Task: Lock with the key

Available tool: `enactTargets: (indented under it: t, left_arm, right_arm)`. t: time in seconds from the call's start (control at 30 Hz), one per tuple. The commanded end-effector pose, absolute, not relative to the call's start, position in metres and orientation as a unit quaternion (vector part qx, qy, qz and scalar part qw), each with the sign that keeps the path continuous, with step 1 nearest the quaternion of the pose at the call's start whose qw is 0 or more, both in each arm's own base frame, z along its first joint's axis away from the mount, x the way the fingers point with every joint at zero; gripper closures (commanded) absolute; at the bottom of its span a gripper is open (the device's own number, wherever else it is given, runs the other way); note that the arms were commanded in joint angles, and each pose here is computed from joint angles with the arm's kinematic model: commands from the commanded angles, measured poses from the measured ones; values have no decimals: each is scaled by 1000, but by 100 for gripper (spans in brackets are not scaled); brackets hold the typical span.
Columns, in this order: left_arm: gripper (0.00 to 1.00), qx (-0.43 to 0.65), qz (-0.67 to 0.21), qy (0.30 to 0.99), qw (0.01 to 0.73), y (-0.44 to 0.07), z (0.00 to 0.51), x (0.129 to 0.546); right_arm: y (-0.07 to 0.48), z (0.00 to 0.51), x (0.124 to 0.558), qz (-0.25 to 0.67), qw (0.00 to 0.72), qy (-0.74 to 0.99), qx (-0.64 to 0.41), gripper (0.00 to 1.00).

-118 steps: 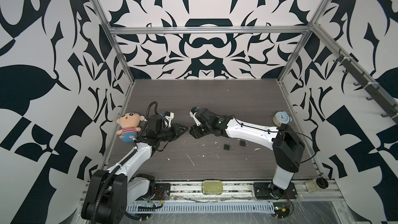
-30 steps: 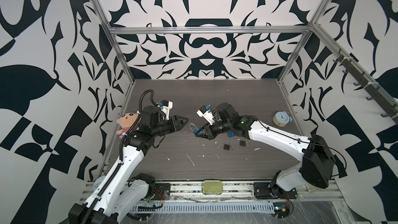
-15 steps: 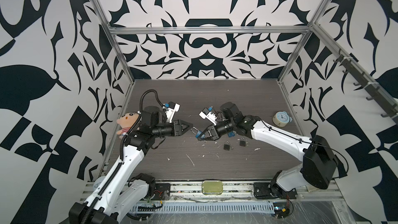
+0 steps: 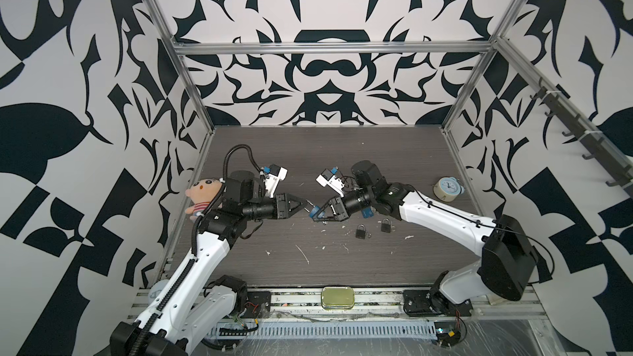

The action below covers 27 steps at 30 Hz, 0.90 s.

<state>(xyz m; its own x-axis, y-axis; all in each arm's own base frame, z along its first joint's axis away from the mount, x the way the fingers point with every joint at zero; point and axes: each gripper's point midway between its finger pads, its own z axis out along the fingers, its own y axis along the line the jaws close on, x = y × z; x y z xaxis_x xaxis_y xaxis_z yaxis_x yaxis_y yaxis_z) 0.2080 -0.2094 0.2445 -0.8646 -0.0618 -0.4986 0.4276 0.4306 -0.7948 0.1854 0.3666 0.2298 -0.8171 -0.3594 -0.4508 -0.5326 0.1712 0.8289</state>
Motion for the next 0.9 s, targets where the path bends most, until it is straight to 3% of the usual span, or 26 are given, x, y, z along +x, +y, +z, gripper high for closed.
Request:
enactTargets:
  t: [0.0,0.63,0.87]
  left_arm:
    - [67,117,-524,811,232,-209,240,203]
    - [67,117,-544,794,247,-212,255,206]
    - [74,118,-548,792,240,-214,253,206]
  right_arm:
    - [366,268,184,602,112,725,-317,100]
    - [365,270,182,612,102,719,-313,100]
    - [366,273,182,616,104,716,-312,100]
